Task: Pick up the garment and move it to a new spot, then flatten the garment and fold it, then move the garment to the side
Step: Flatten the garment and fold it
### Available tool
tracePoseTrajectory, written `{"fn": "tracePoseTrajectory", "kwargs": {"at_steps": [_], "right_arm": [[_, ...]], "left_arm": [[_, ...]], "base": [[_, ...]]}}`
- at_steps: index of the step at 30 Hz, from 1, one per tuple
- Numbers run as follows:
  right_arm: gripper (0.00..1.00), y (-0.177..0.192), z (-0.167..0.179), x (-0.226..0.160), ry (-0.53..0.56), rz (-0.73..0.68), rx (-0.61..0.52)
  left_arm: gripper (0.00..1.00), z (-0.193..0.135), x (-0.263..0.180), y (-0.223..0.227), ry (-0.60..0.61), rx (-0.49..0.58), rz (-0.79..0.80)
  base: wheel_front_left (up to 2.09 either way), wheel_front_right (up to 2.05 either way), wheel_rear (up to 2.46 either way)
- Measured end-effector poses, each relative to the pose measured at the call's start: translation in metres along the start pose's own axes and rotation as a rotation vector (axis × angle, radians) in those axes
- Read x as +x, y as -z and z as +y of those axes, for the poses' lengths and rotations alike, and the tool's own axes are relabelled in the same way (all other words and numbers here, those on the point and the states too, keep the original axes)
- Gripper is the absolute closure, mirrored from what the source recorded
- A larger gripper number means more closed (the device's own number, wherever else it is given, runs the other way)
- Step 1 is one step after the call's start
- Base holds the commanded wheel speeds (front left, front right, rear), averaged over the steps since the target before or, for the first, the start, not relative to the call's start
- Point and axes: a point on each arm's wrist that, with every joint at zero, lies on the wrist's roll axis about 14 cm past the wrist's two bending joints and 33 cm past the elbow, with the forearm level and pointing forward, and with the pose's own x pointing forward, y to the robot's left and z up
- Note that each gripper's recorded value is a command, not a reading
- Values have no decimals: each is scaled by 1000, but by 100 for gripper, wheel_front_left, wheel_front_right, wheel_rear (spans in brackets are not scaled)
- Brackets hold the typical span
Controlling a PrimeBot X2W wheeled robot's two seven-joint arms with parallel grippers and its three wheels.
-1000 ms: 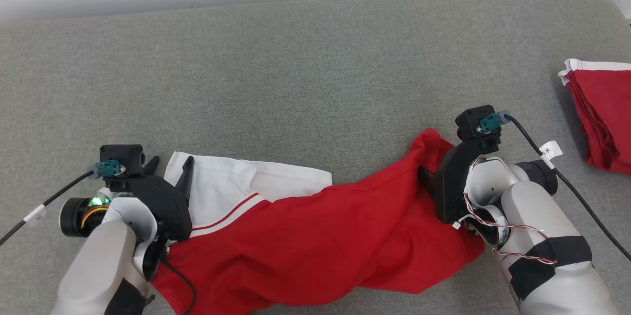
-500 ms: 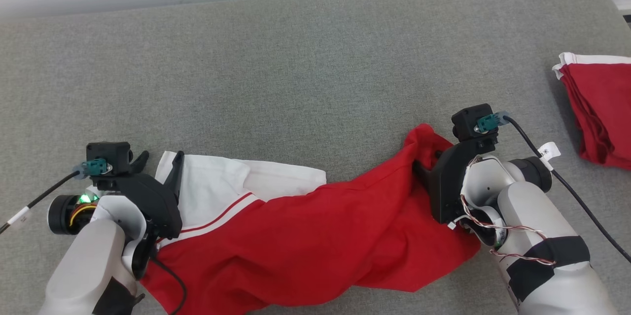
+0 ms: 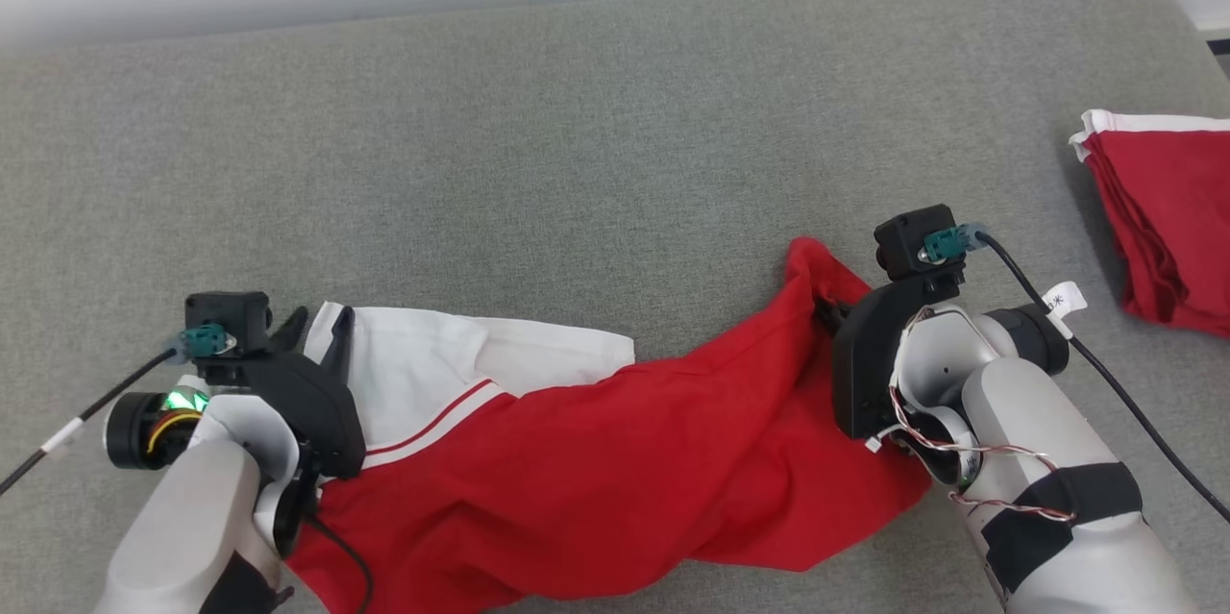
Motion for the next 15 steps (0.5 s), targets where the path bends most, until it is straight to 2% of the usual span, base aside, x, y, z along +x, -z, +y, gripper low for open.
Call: {"fn": "tracePoseTrajectory", "kwargs": {"at_steps": [2,3,4,5,7,15], "right_arm": [[100,2,-2,-3,6,0,-2],[100,4,-3,-5,10,2,-3],[100,6,-4,-7,13,4,-2],[100,7,-5,-8,16,4,-2],[100,6,-6,-12,19,-2,-2],[100,-4,-11,-23,37,-50,-10]], "left_arm": [[42,-4,-1,1,5,9,5],[51,-7,-1,1,8,12,6],[56,-9,-1,1,10,16,8],[66,-10,-2,1,10,19,10],[99,-14,-3,1,12,24,13],[100,-8,-8,-20,-11,4,-66]], "base": [[0,0,0],[0,0,0],[0,0,0],[0,0,0],[0,0,0],[0,0,0]]}}
